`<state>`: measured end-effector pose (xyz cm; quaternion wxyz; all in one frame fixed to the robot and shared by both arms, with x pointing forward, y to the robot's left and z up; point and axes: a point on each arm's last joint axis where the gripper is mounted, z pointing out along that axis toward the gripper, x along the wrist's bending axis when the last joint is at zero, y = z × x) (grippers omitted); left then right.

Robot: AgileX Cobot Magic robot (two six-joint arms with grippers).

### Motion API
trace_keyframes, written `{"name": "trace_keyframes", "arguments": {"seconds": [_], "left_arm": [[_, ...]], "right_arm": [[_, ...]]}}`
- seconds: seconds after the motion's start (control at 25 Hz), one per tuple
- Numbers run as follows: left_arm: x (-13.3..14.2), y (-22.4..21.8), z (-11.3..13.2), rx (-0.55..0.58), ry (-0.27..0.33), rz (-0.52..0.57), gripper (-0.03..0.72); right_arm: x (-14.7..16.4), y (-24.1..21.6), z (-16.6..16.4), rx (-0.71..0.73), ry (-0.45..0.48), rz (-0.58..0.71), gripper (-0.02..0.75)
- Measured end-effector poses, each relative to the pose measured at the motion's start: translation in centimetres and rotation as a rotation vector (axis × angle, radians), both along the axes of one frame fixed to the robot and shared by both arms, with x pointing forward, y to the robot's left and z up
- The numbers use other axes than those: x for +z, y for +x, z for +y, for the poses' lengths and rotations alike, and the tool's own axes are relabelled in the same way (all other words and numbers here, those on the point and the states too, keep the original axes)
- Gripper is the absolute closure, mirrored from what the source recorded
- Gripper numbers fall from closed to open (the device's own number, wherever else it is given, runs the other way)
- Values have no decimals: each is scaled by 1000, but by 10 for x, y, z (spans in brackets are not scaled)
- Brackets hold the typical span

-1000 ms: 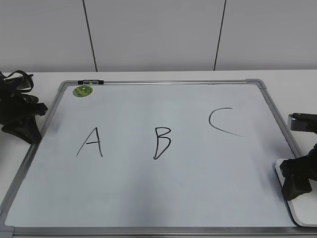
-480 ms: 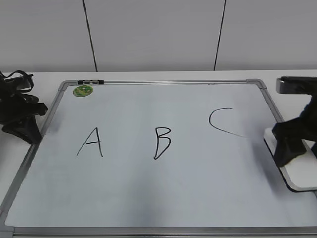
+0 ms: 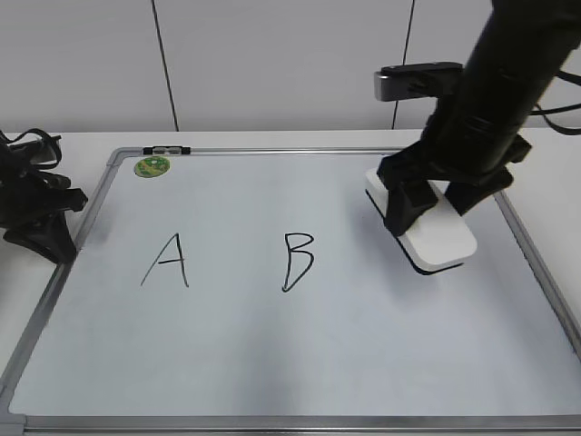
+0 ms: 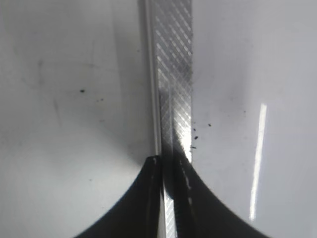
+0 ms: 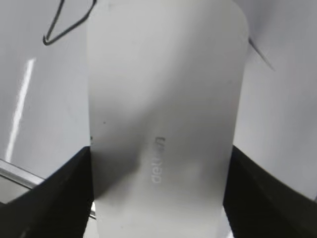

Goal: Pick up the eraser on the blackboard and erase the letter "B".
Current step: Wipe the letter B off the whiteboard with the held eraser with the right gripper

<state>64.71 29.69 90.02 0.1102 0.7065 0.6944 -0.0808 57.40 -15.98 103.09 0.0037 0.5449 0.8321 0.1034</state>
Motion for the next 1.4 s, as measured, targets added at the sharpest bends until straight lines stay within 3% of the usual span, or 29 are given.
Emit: {"name": "trace_keyframes", "arguments": {"seconds": [0.24,0.52,0.84,1.4], "left_arm": [[0,0,0,0,0,0,656],[0,0,0,1,-1,0,656],[0,0,0,1,-1,0,656],[0,0,0,1,-2,0,656]], "right_arm": [[-24,38,33,70,-27,22,197],[-59,74,49,82,-50,61,197],[-91,84,63,129,-93,84,197],[-100,82,76,198,-153,73,198]]}}
